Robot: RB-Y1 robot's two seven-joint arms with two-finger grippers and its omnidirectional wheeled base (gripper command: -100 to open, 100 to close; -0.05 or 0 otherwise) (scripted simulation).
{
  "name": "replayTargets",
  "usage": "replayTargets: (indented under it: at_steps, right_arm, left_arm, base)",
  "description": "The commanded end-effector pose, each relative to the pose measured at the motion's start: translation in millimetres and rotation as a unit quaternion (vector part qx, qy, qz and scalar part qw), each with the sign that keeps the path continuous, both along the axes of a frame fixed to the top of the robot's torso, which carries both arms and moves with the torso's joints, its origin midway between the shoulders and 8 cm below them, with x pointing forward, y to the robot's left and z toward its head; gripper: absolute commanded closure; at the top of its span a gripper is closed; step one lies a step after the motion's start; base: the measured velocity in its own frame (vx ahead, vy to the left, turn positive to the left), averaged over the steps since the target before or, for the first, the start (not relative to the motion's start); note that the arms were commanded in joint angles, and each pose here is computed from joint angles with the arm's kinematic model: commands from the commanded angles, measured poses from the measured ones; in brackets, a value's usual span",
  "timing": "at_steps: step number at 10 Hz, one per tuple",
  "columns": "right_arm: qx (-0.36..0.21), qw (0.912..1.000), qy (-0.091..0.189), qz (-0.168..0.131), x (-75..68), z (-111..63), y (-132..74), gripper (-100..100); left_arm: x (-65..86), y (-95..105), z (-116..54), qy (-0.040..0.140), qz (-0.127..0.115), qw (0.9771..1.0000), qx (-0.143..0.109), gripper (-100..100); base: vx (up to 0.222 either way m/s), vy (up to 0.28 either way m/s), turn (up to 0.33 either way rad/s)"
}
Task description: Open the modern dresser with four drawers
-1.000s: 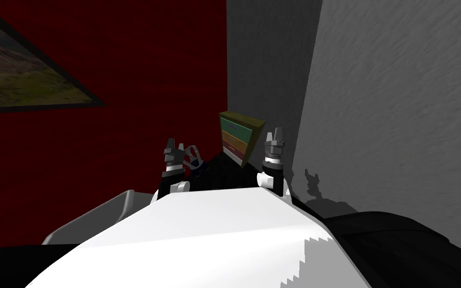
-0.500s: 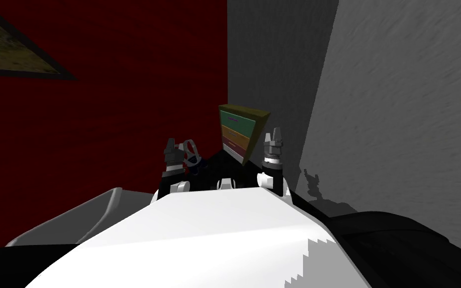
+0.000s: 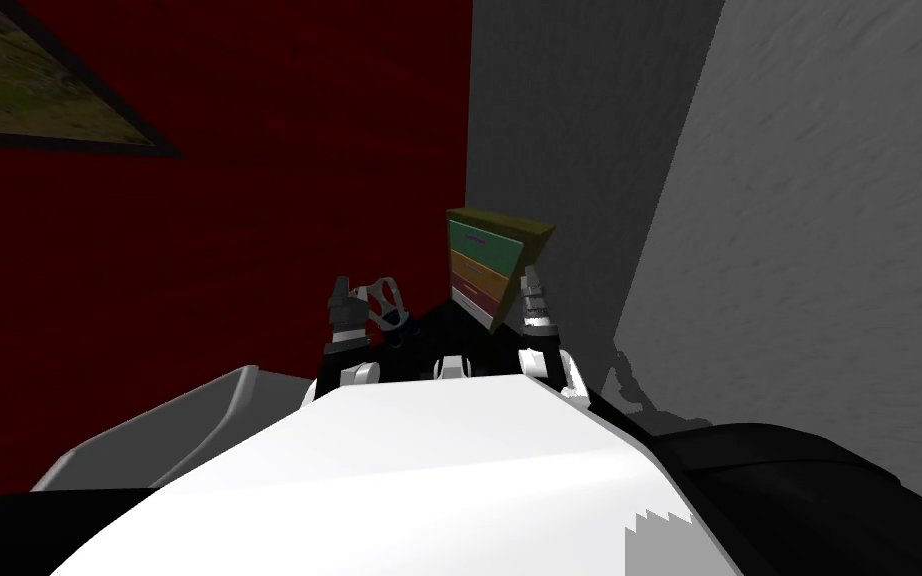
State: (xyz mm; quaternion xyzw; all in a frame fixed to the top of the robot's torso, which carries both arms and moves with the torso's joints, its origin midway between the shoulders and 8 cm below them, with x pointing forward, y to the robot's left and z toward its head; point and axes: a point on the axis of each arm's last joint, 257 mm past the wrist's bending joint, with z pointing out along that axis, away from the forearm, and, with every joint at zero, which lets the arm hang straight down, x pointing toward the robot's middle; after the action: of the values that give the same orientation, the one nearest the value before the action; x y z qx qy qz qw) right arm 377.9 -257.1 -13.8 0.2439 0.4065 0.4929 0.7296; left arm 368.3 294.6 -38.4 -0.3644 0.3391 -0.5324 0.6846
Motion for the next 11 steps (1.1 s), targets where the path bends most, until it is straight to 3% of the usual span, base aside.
replayTargets:
  at_steps: [1, 2, 4, 5, 7, 10, 11]
  right_arm:
    - [-0.038, 0.9969, 0.068, -0.011, 18.9, -49.5, -2.6, -100]
    - [-0.037, 0.9968, 0.070, -0.012, 19.2, -50.7, -2.8, -100]
    - [-0.072, 0.9877, 0.135, -0.030, 33.2, -97.4, -11.6, -100]
    - [-0.071, 0.9864, 0.145, -0.031, 34.3, -106.6, -13.5, -100]
    - [-0.108, 0.9706, 0.209, -0.051, 42.3, -156.5, -26.0, -100]
    - [-0.124, 0.9527, 0.269, -0.069, 43.6, -204.1, -41.1, -100]
    - [-0.143, 0.9413, 0.296, -0.079, 43.2, -226.1, -48.7, -100]
  left_arm:
    - [0.0, 0.0, 0.0, 0.000, 0.000, 1.0000, 0.000, 0]
    - [0.0, 0.0, 0.0, 0.000, 0.000, 1.0000, 0.000, 0]
    - [0.0, 0.0, 0.0, 0.000, 0.000, 1.0000, 0.000, 0]
    - [0.0, 0.0, 0.0, 0.000, 0.000, 1.0000, 0.000, 0]
    - [0.0, 0.0, 0.0, 0.000, 0.000, 1.0000, 0.000, 0]
    - [0.0, 0.0, 0.0, 0.000, 0.000, 1.0000, 0.000, 0]
    - [0.0, 0.0, 0.0, 0.000, 0.000, 1.0000, 0.000, 0]
  base:
    - [0.041, 0.055, 0.183]
    - [0.035, 0.040, 0.068]
    - [0.047, 0.052, 0.190]
    - [0.042, 0.043, 0.074]
    - [0.051, 0.060, 0.203]
    - [0.044, 0.047, 0.114]
    - [0.047, 0.042, 0.193]
